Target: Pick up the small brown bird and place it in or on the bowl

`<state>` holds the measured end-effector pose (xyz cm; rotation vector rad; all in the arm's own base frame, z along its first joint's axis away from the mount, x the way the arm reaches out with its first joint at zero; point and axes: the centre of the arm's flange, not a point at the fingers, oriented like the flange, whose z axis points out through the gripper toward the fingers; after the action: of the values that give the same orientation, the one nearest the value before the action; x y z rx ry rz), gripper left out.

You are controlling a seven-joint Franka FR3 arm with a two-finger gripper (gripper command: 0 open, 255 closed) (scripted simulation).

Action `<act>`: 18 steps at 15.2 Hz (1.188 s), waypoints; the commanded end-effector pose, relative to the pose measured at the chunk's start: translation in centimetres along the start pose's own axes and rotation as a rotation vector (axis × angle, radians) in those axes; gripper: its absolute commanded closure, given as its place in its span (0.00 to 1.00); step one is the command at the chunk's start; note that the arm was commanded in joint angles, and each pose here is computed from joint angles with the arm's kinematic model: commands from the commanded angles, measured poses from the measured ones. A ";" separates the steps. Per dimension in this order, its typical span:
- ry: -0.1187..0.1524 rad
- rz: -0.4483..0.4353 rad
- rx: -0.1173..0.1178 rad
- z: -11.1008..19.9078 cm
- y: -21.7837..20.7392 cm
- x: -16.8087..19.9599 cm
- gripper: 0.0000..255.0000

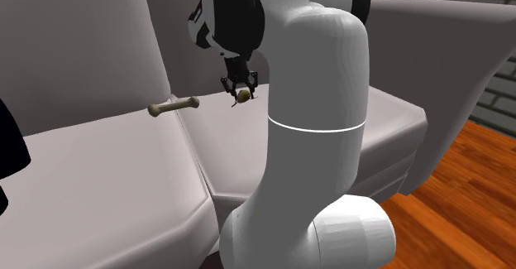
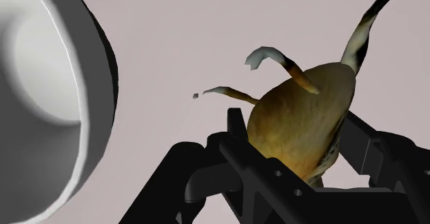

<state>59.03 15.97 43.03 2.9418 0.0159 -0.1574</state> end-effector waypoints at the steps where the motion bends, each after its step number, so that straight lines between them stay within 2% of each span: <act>1: 0.000 0.000 0.000 -0.9 0.2 -0.1 1.00; 18: 0.000 0.000 0.000 -9.7 1.9 -1.1 1.00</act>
<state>59.01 16.02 52.40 2.9419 0.0161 -0.1574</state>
